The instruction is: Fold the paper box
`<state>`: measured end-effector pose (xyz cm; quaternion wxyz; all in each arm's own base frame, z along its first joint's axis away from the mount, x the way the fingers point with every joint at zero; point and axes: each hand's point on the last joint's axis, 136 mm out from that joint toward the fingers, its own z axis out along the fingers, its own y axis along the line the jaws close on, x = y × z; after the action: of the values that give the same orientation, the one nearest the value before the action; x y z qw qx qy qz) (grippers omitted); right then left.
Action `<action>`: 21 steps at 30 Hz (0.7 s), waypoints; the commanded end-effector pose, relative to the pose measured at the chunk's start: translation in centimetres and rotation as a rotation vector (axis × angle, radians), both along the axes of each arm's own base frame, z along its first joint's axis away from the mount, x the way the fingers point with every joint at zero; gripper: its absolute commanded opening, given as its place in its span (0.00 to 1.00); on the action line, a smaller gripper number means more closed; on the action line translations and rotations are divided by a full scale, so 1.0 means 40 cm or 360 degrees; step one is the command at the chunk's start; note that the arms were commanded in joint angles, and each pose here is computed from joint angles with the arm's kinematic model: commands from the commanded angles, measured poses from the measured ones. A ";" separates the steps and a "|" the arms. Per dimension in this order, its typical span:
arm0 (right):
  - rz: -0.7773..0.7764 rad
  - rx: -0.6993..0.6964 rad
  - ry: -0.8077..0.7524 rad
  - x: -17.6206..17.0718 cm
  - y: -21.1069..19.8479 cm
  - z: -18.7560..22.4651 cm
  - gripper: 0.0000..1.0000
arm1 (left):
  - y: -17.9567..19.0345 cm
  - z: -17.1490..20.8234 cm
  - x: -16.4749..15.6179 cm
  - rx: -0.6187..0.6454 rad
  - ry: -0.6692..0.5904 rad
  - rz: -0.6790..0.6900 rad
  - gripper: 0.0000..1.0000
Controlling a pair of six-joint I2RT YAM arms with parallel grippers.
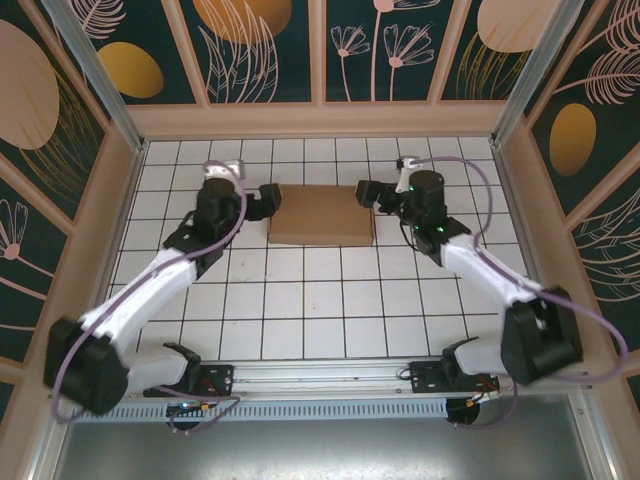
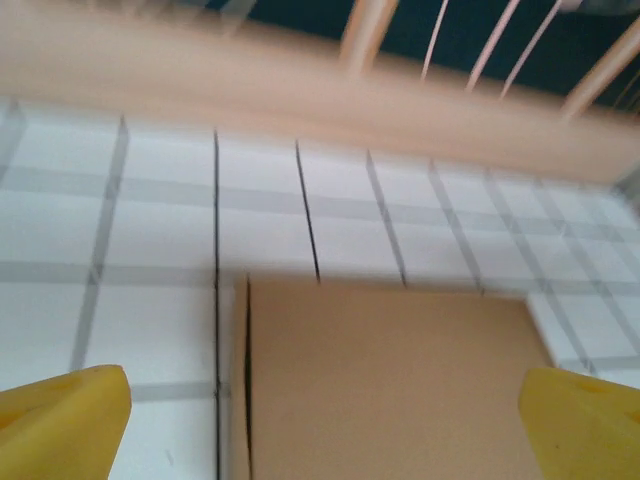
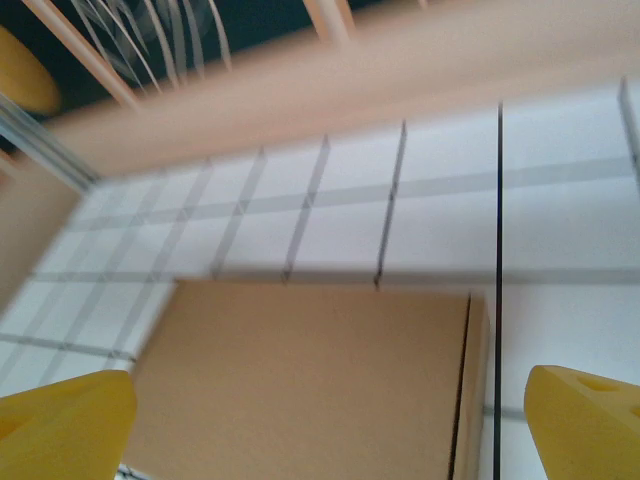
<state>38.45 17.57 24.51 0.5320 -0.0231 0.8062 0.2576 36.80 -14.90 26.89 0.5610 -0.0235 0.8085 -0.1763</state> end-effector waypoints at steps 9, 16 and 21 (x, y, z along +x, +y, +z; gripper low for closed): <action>-0.0417 -0.0395 -0.0495 -0.058 -0.171 0.018 0.99 | 0.280 -0.182 0.006 0.0524 -0.0176 0.0434 0.99; -0.0566 -0.0571 -0.0565 -0.077 -0.263 -0.100 0.99 | 0.419 -0.305 -0.001 0.0346 -0.0240 0.0700 0.99; -0.0728 -0.0636 -0.0501 -0.088 -0.370 -0.182 0.99 | 0.407 -0.282 -0.007 0.0470 -0.0442 0.0614 0.99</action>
<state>34.67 4.85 15.02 0.6324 -0.0095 0.7745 -0.0099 35.38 2.20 10.05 0.5853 -0.0899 0.8024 0.0740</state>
